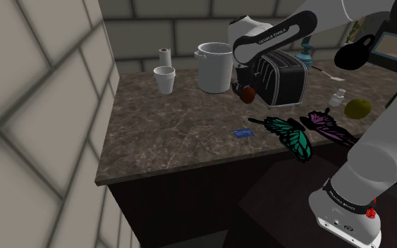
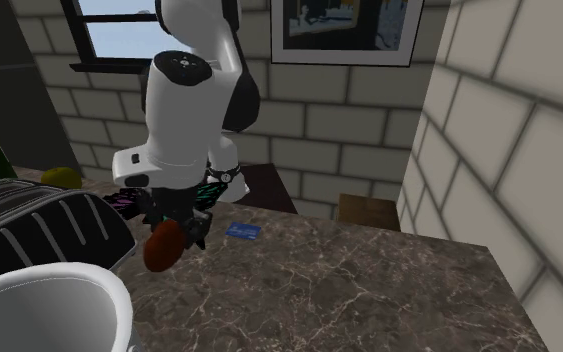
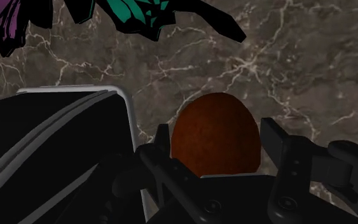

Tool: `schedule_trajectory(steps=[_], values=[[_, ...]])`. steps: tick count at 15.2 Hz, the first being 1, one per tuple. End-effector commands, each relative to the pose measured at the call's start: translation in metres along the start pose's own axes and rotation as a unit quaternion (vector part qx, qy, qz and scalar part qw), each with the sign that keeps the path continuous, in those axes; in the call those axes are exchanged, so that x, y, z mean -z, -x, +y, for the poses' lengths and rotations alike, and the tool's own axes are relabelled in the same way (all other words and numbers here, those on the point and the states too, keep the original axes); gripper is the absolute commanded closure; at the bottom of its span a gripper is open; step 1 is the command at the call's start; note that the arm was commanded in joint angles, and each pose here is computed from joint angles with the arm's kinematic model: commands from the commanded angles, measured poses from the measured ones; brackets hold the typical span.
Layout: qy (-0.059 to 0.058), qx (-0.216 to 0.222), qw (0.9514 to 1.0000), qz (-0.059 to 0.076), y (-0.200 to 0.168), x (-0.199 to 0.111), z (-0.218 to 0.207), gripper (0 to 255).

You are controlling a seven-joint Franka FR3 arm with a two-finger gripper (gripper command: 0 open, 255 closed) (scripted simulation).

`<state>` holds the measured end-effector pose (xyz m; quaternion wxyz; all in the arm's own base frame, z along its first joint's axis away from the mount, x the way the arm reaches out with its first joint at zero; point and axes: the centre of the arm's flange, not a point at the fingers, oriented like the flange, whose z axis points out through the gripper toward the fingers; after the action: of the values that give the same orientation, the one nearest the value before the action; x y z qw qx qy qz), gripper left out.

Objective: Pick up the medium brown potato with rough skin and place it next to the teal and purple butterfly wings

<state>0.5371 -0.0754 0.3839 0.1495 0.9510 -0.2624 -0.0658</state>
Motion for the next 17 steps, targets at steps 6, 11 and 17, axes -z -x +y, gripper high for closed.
schedule_trajectory(steps=[6, 11, 17], values=[[0.000, 0.000, 1.0000, 0.000, -0.002, -0.035, -0.011, 255], [0.000, 0.000, 1.0000, 0.000, -0.003, -0.047, -0.015, 255], [0.000, 0.000, 1.0000, 0.000, -0.002, -0.046, -0.015, 0]])
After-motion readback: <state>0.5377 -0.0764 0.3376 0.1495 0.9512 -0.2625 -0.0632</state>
